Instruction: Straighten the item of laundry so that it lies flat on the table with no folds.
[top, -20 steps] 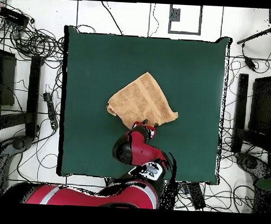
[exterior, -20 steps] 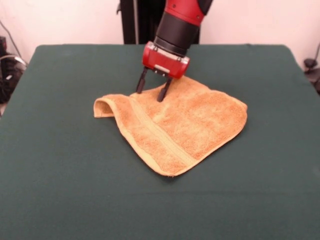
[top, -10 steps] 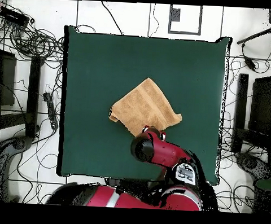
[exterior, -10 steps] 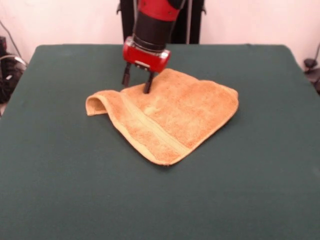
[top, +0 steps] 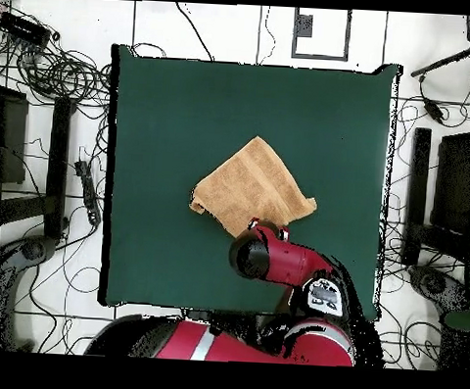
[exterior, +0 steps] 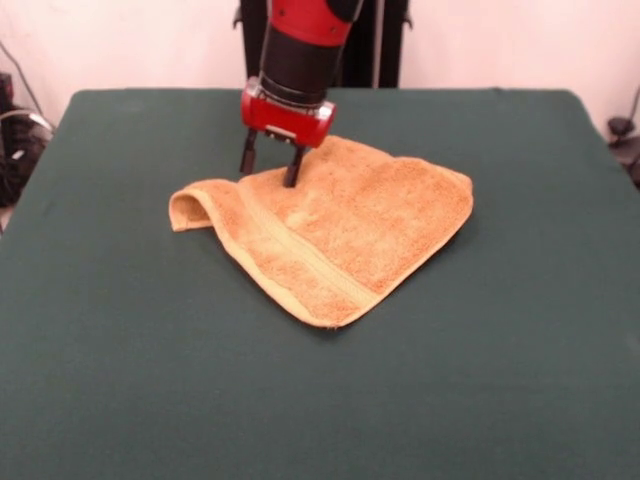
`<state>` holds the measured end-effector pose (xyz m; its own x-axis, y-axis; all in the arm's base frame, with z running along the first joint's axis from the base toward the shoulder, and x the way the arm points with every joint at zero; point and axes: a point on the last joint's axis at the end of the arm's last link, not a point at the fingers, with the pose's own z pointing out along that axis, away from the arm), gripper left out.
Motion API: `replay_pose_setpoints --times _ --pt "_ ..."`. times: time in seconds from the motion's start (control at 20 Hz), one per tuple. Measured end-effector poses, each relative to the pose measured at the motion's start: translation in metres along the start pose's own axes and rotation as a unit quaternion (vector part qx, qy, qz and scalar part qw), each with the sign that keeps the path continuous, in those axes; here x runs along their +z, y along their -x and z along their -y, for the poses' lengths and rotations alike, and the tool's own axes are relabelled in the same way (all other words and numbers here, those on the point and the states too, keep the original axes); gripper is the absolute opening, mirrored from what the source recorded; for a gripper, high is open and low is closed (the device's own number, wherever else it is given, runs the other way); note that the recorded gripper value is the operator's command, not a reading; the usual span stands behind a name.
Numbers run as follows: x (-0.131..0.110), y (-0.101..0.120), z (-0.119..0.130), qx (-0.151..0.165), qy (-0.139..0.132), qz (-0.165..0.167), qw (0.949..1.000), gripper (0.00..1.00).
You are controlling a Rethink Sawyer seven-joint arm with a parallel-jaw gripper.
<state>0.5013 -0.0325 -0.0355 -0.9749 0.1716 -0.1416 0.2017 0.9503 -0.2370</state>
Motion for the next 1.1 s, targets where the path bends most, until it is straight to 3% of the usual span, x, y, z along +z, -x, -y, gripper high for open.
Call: replay_pose_setpoints --times 0.35,1.1 --pt "0.0010 0.0007 -0.0025 -0.018 -0.010 0.004 0.9998 1.00" --pt "0.0040 0.0049 -0.0027 -0.022 -0.011 0.008 0.9997 1.00"
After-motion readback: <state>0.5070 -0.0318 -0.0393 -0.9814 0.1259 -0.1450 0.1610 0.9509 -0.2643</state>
